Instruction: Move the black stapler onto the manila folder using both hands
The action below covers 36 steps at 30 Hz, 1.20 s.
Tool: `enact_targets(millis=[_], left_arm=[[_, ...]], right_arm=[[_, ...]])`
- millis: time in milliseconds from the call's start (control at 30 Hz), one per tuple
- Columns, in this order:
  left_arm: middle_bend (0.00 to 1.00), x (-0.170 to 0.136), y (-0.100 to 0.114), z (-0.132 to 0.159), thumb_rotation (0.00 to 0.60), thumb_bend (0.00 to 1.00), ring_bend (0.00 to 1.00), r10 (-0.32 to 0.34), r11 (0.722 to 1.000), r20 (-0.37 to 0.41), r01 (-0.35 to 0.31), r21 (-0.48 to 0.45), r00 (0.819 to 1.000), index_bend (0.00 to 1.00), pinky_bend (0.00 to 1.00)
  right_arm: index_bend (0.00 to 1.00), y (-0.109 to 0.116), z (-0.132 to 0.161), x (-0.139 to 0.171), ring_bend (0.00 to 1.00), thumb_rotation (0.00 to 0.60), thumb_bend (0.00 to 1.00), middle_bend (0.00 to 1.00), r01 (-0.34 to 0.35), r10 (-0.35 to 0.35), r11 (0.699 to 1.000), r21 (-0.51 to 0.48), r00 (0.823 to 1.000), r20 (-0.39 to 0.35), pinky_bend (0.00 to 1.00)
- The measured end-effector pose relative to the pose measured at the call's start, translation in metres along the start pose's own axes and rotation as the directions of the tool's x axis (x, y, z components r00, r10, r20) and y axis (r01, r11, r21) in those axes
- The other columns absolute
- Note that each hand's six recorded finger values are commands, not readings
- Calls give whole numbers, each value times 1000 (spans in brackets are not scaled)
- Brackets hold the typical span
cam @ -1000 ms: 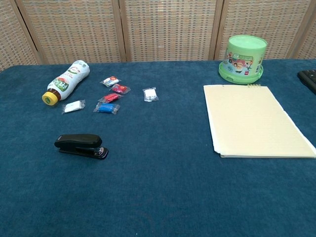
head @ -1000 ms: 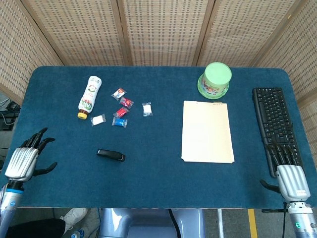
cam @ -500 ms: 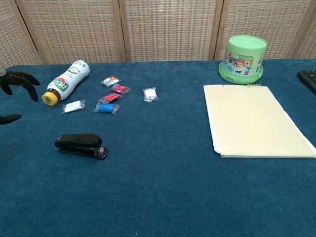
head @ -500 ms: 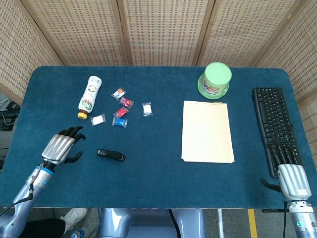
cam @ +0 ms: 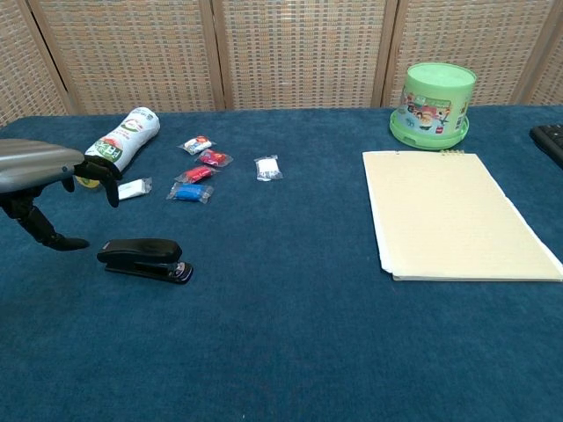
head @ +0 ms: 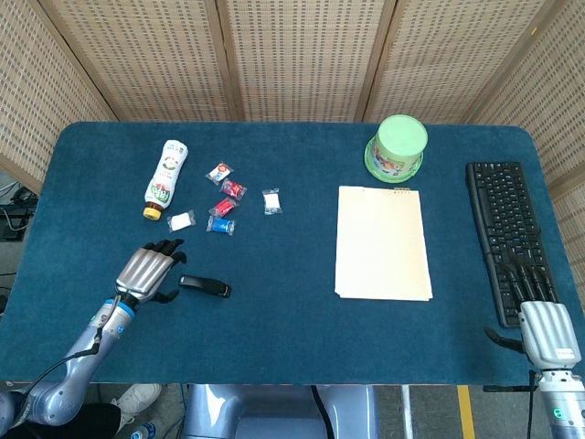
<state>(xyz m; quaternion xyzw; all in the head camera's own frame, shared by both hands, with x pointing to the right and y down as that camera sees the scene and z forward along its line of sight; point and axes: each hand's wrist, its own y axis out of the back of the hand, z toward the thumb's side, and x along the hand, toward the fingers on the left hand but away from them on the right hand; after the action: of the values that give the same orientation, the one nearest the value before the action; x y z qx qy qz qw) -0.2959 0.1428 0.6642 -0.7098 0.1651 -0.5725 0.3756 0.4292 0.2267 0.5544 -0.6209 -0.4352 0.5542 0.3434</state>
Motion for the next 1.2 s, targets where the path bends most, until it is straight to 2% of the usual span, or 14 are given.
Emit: enact_targets(millis=[467, 667, 767, 833, 900, 1200], left_arm=[[152, 22, -19, 32, 600, 268, 166, -35, 999, -3, 35, 39, 999, 332, 269], [188, 30, -24, 43, 600, 303, 195, -37, 997, -4, 37, 62, 999, 378, 304], [305, 32, -27, 47, 600, 409, 295, -33, 997, -7, 33, 75, 999, 513, 380], [426, 33, -28, 48, 600, 502, 398, -23, 996, -12, 24, 86, 1000, 651, 456], [488, 34, -27, 50, 600, 543, 451, -3, 996, -16, 5, 95, 1000, 725, 498], [540, 39, -14, 58, 600, 587, 496, 101, 990, 2, -100, 101, 995, 792, 532]], right_arm=[[101, 7, -4, 0, 0, 600, 125, 0, 16, -15, 999, -33, 1000, 7, 21], [101, 9, -7, -1, 0, 600, 125, 0, 19, -18, 999, -47, 1000, 14, 22], [102, 10, -8, -1, 0, 600, 126, 0, 19, -19, 999, -50, 1000, 15, 22], [103, 11, -8, -1, 0, 600, 126, 0, 18, -18, 999, -51, 1000, 14, 23], [106, 10, -8, -1, 0, 600, 125, 0, 15, -15, 999, -51, 1000, 13, 24], [110, 8, -8, -1, 0, 600, 125, 0, 4, -3, 998, -55, 1000, 16, 26]])
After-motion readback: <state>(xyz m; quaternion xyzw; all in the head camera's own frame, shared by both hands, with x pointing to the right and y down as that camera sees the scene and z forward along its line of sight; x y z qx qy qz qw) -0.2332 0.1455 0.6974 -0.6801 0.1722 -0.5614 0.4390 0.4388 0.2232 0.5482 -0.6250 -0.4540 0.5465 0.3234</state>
